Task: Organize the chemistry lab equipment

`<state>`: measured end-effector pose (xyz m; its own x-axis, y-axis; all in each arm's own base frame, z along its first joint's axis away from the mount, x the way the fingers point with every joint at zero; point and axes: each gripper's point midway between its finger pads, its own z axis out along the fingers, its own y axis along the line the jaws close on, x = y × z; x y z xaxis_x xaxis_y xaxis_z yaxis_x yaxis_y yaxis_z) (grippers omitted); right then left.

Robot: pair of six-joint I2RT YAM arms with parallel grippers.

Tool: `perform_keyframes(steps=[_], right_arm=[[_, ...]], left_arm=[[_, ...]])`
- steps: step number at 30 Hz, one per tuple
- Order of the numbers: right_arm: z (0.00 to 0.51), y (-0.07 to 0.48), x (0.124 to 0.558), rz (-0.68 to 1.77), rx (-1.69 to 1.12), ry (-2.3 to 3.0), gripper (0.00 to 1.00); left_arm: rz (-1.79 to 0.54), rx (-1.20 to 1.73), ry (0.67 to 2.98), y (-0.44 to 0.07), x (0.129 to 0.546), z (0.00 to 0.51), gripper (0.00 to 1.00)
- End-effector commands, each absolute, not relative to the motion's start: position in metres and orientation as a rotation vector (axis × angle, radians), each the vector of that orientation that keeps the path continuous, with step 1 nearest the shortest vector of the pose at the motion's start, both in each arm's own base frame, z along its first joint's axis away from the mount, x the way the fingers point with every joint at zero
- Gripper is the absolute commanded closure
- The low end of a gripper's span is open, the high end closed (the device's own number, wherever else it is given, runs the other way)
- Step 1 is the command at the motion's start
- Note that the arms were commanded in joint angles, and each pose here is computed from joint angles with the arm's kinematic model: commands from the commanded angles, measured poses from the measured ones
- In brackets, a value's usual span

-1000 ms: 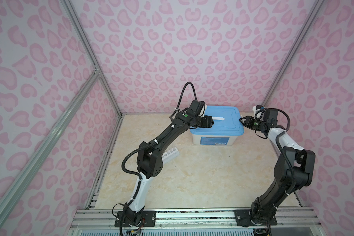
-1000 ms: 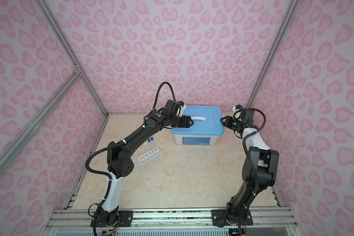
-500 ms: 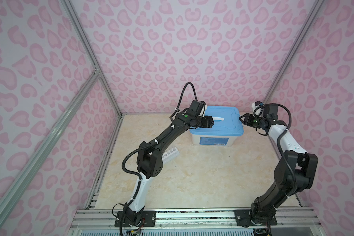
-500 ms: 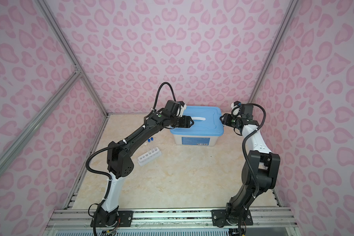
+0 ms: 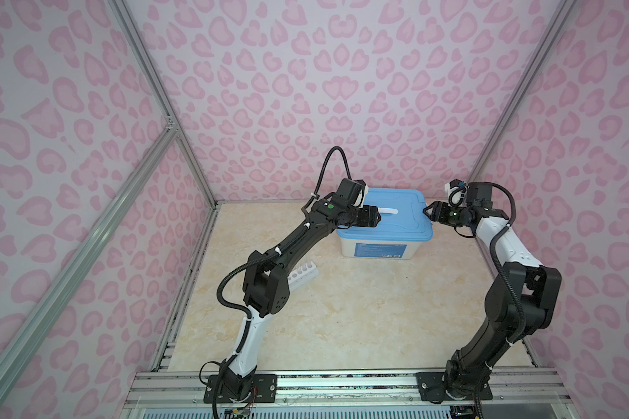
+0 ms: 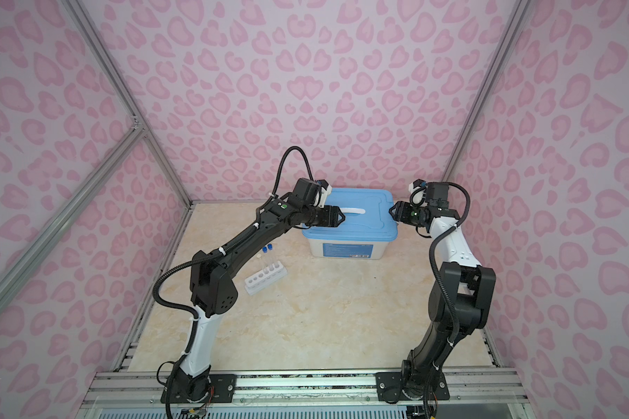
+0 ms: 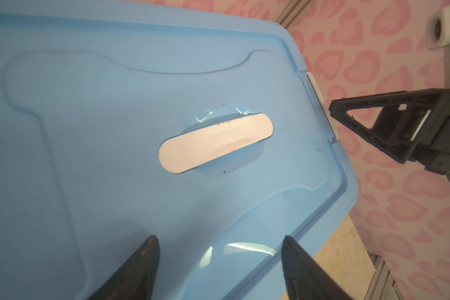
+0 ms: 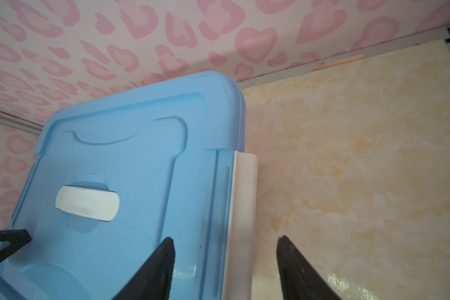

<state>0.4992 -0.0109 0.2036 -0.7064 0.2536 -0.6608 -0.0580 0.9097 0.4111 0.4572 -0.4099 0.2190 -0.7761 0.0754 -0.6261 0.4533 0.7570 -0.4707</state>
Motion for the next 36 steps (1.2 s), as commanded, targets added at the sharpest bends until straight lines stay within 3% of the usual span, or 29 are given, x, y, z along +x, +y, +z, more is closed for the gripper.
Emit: perform_keyframes(steps=[1, 7, 14, 36], right_arm=[[0.196, -0.009, 0.500, 0.520, 0.126, 2.318, 0.37], [0.187, -0.008, 0.501, 0.517, 0.125, 2.337, 0.46], [0.184, -0.007, 0.502, 0.522, 0.128, 2.339, 0.47], [0.174, -0.006, 0.497, 0.364, 0.099, 2.416, 0.62]], left_arm=[[-0.836, 0.395, 2.373, -0.408, 0.453, 0.219, 0.24], [-0.839, 0.395, 2.375, -0.408, 0.453, 0.218, 0.24], [-0.843, 0.390, 2.369, -0.408, 0.453, 0.219, 0.24], [-0.854, 0.395, 2.370, -0.410, 0.452, 0.218, 0.24]])
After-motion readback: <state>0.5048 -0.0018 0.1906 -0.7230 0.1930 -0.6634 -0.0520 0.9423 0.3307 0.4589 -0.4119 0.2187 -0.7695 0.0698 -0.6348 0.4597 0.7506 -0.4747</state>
